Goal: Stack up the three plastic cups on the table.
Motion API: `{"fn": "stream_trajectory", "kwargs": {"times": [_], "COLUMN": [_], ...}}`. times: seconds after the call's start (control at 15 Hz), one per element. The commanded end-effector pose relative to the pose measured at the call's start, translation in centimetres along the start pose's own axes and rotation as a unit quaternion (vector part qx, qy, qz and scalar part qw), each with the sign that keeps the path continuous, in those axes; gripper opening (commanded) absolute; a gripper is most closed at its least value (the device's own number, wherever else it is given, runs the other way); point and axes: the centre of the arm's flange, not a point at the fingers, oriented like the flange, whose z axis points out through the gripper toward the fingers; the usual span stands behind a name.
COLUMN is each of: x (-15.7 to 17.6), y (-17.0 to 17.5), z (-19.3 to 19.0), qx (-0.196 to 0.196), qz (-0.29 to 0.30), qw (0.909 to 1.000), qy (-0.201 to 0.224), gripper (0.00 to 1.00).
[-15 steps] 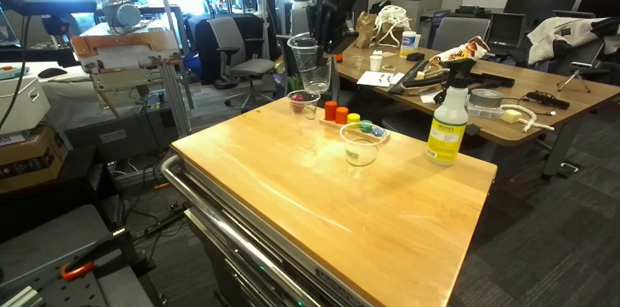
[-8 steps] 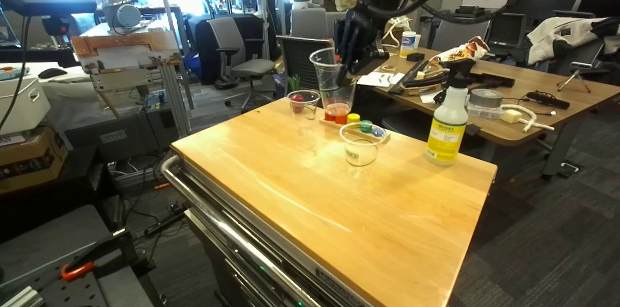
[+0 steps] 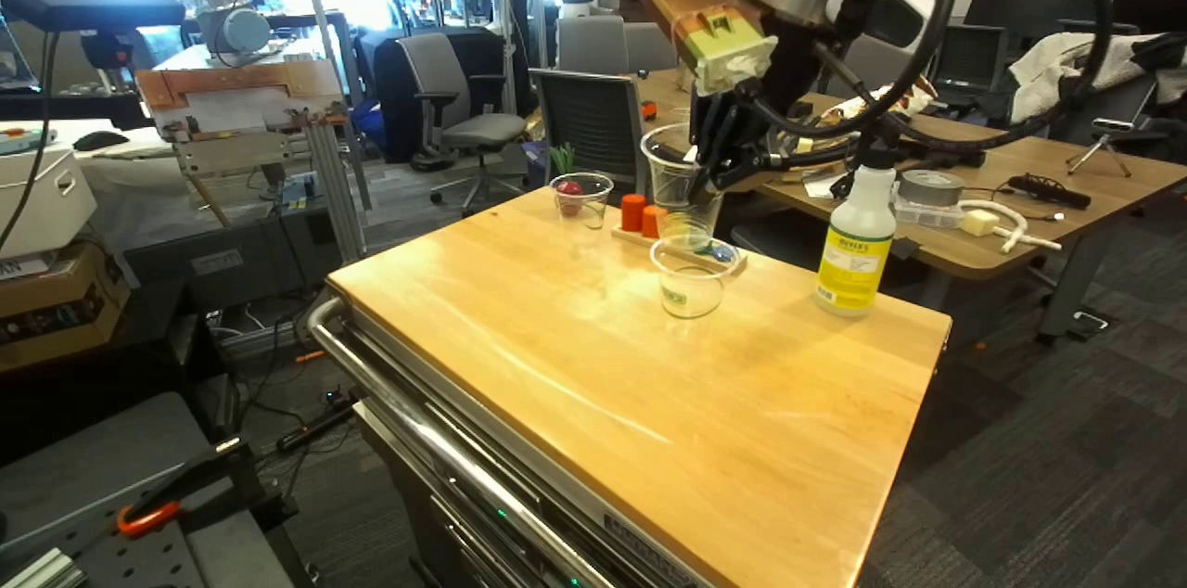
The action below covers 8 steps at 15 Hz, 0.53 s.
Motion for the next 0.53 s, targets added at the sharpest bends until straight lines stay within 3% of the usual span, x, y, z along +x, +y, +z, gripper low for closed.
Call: {"fn": "stream_trajectory", "kwargs": {"times": [0.0, 0.47], "x": [2.8, 4.4], "y": [-0.1, -0.3], "z": [-0.8, 1.6], "qx": [0.006, -0.008], "qz": [0.001, 0.003], "qw": [1.0000, 0.9994], "qy": [0.005, -0.034], "gripper": [0.01, 0.01]}}
